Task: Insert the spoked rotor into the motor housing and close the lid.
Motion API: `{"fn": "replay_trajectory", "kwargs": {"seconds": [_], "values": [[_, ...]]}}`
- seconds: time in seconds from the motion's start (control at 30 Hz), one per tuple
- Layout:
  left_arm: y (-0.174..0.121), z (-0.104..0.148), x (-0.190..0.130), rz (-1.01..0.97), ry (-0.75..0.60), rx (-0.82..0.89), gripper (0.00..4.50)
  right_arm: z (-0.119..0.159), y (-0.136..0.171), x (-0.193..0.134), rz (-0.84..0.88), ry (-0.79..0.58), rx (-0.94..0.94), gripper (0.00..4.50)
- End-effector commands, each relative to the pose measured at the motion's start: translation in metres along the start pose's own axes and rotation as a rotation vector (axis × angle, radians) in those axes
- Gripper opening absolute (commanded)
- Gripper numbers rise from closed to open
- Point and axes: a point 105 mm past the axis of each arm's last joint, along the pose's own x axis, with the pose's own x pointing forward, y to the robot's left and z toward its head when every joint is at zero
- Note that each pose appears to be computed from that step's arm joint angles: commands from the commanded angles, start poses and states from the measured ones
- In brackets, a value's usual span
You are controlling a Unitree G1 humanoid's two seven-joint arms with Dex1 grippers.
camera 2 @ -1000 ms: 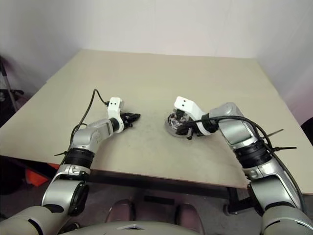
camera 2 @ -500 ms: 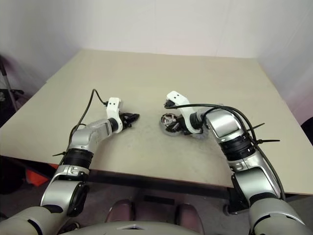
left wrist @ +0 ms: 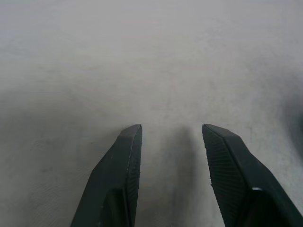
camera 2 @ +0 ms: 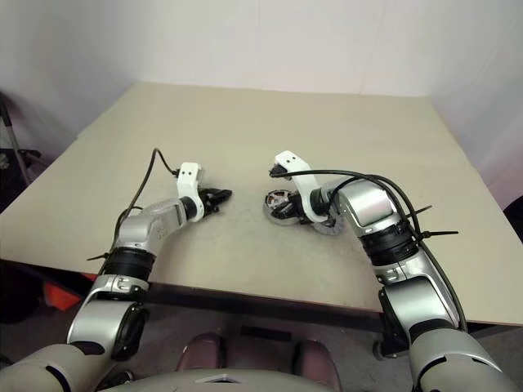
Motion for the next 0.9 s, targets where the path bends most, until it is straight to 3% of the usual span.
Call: {"fn": "replay_trajectory", "kwargs": {"seconds": [0.03, 0.23, 0.43, 0.63, 0.73, 0.9], "values": [[0.008, 0.020, -0.004, 0.026, -0.052, 0.025, 2.17, 0.005, 0.004, -0.001, 0.007, -0.025, -0.031, 1.35], [0.014, 0.023, -0.004, 0.038, -0.058, 0.023, 2.17, 0.017, 0.012, -0.011, 0.019, -0.069, -0.076, 3.46], [0.010, 0.022, -0.001, 0.022, -0.055, 0.024, 2.17, 0.037, 0.011, -0.025, -0.018, -0.174, -0.052, 3.46], [0.006, 0.022, 0.002, 0.007, -0.059, 0.020, 2.17, 0.054, -0.021, -0.047, -0.196, -0.385, 0.041, 3.46], [0.006, 0.022, 0.002, 0.004, -0.060, 0.020, 2.17, 0.049, -0.041, -0.064, -0.331, -0.465, 0.034, 3.46], [0.005, 0.034, 0.002, -0.018, -0.107, 0.035, 2.17, 0.017, -0.056, -0.092, -0.433, -0.503, 0.111, 3.46]]}}
